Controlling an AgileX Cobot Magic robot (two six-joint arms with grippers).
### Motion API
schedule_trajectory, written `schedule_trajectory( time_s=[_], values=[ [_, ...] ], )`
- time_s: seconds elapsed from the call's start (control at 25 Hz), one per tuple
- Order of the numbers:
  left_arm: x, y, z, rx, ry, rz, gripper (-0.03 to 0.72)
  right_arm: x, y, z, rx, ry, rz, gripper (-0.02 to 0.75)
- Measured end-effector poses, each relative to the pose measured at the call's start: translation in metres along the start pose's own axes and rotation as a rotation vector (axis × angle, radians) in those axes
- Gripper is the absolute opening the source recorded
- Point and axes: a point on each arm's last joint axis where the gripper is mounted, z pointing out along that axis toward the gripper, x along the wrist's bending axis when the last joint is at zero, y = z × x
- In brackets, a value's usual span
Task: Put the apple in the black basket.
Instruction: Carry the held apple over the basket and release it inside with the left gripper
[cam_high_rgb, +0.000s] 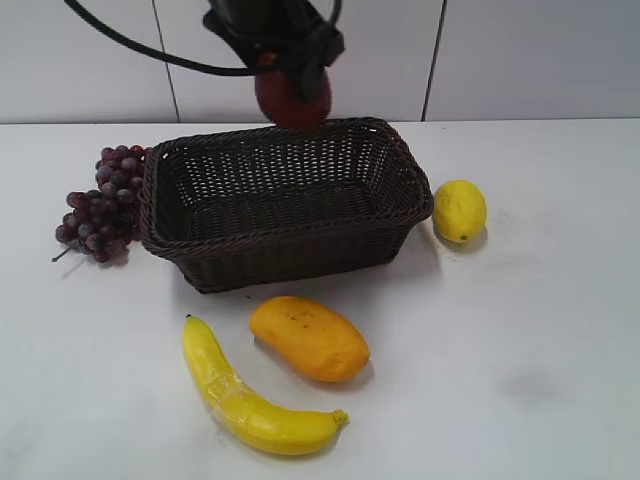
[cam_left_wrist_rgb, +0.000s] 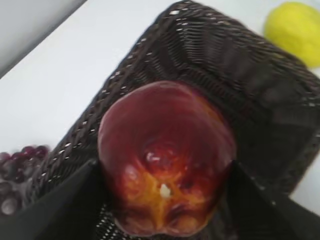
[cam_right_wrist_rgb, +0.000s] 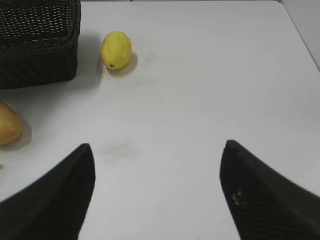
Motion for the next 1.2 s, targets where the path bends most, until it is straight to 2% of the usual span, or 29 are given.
schedule_trajectory(
  time_s=[0.16, 0.32, 0.68, 0.96, 1.08, 1.2],
  values=[
    [0.039, -0.010, 0.026, 0.052, -0.020, -0.106, 0.552, 0.000, 0.000, 0.000, 0.000, 0.000, 0.000, 0.588],
    [0.052, -0.018, 0.058, 0.107, -0.075, -0.173, 0.552, 0.000, 0.000, 0.000, 0.000, 0.000, 0.000, 0.588],
    [0.037, -0.031, 0.122, 0.228, -0.132, -0.175, 0.552, 0.000, 0.000, 0.000, 0.000, 0.000, 0.000, 0.588],
    [0.025, -0.030, 0.129, 0.228, -0.225, -0.212, 0.553, 0.000, 0.000, 0.000, 0.000, 0.000, 0.000, 0.588],
    [0.023, -0.029, 0.129, 0.225, -0.243, -0.219, 0.651, 0.000, 0.000, 0.000, 0.000, 0.000, 0.000, 0.588],
    [0.023, -0.029, 0.127, 0.220, -0.244, -0.220, 0.661, 0.000, 0.000, 0.000, 0.000, 0.000, 0.000, 0.588]
  ],
)
